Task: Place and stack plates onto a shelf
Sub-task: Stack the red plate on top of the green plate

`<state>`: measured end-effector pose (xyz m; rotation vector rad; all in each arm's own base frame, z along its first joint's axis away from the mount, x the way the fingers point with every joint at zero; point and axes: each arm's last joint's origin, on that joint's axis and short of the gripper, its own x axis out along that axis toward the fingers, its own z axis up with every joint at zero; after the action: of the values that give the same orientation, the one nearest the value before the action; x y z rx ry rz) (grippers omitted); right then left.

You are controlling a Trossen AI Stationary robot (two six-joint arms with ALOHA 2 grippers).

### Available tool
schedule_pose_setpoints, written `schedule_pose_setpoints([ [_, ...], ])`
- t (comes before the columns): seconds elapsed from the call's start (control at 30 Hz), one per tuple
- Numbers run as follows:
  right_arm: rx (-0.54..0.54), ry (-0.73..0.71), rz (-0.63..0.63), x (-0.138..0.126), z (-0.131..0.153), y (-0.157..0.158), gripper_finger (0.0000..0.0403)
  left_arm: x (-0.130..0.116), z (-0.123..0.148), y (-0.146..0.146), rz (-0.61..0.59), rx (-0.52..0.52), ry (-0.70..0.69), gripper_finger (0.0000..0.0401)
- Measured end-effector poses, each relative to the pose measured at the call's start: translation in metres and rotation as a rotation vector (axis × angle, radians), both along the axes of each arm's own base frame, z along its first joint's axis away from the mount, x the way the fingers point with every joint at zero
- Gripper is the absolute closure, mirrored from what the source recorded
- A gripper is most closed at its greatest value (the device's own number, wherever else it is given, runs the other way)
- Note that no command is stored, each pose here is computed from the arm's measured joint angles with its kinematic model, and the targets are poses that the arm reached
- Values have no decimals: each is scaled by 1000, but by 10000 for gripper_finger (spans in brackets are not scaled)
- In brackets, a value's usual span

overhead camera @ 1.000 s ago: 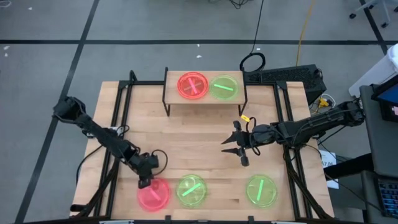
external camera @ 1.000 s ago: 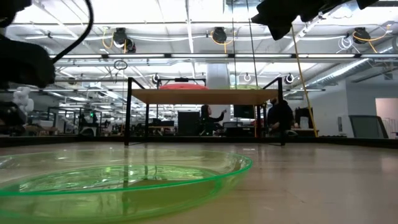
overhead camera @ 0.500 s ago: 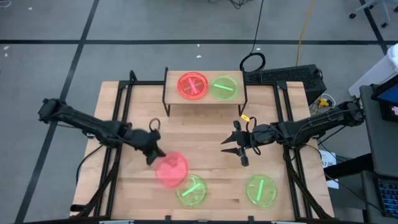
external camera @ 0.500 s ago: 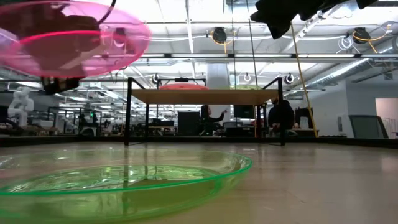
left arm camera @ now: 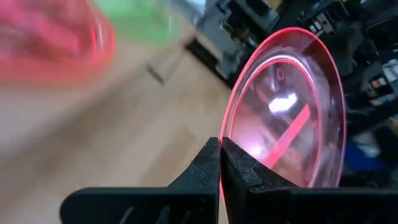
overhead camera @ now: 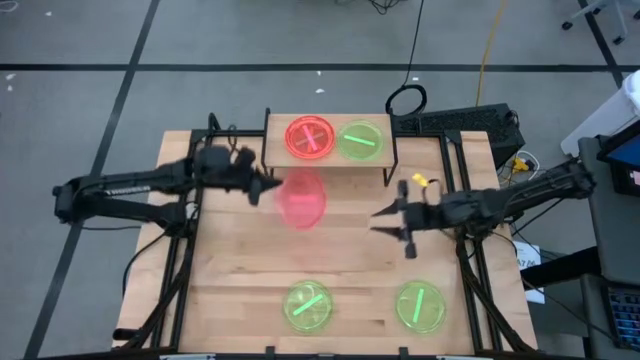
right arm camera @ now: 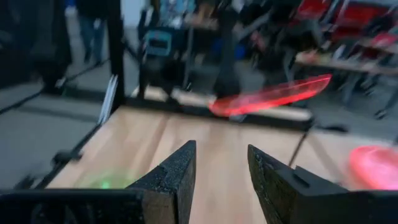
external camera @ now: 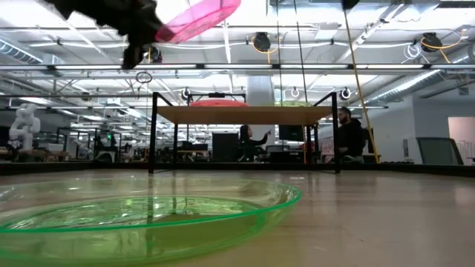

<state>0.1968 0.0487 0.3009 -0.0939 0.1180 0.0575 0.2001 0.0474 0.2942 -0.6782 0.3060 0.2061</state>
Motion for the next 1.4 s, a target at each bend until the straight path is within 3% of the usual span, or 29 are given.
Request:
schedule_pose_setpoints([
  [0.13, 21, -91, -17, -19, 16, -5, 273, 17, 31, 24, 28, 137, 27, 400],
  [0.27, 27, -118, -18, -27, 22, -8, 273, 39, 40, 49, 53, 188, 77, 400],
  [0.77, -13, -70, -14, -27, 17, -8, 273, 118, 30, 132, 18, 43, 113, 400],
  [1.13, -38, -71, -12, -27, 17, -8, 273, 142, 6, 184, 82, 22, 156, 400],
  [1.4, -44, -72, -13, -27, 17, -8, 273, 159, 4, 196, 61, 55, 47, 400],
])
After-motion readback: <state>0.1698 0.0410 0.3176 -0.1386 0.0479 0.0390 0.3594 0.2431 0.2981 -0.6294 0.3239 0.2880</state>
